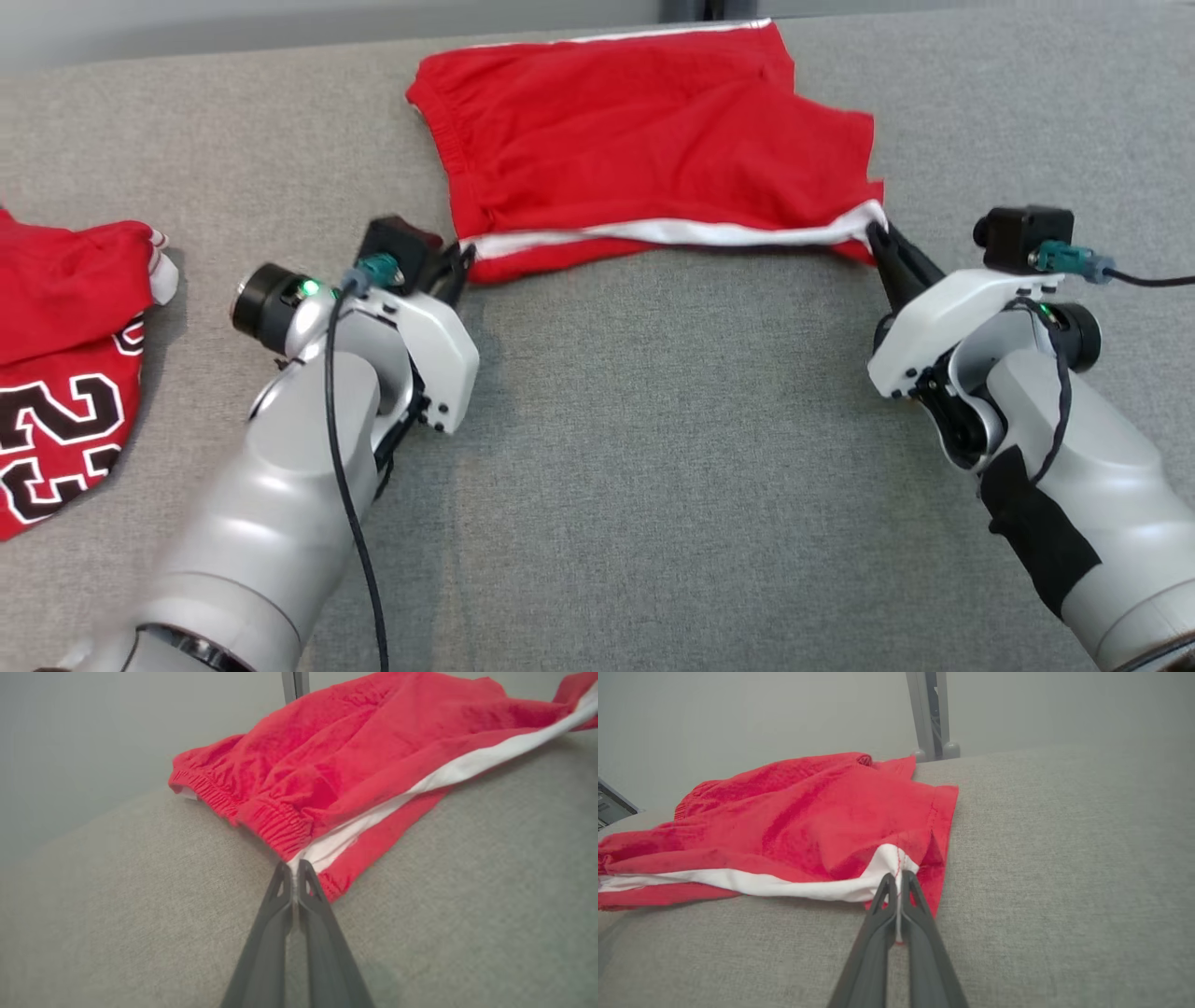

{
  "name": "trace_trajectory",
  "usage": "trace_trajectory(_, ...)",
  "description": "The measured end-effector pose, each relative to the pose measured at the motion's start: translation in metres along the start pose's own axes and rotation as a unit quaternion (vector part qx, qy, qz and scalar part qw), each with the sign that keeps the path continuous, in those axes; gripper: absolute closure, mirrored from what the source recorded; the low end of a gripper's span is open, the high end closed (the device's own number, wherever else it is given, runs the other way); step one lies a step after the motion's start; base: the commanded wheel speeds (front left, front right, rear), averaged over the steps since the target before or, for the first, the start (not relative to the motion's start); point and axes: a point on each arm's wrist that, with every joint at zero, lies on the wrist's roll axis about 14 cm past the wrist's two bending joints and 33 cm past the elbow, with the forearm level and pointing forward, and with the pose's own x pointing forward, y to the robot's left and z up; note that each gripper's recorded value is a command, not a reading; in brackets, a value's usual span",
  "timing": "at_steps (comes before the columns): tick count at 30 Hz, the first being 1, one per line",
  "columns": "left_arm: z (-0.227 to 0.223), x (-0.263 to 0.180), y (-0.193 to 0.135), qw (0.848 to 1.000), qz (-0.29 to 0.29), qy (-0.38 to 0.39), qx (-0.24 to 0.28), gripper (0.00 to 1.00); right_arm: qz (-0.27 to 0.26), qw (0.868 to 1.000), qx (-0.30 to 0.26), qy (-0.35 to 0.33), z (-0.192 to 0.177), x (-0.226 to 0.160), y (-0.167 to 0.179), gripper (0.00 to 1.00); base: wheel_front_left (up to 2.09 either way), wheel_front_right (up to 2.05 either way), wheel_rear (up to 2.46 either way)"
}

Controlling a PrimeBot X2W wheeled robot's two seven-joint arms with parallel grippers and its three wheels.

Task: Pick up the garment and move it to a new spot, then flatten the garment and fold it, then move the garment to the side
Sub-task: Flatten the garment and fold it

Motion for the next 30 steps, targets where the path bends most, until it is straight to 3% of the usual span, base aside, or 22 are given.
trace_trajectory(7, -0.018, -0.022, -0.019, 0.999, -0.022, 0.030, 0.039, 1.00, -0.005, 0.999, -0.004, 0.041, -0.016, -0.019, -0.006, 1.00, 0.00, 0.00, 0.00)
trace_trajectory(15, -0.025, -0.042, -0.029, 0.994, -0.035, 0.051, 0.094, 1.00, 0.010, 0.996, -0.050, 0.072, -0.023, -0.040, -0.003, 1.00, 0.00, 0.00, 0.00)
trace_trajectory(30, -0.037, -0.087, -0.041, 0.990, -0.028, 0.066, 0.119, 1.00, 0.035, 0.986, -0.093, 0.134, -0.034, -0.086, 0.001, 1.00, 0.00, 0.00, 0.00)
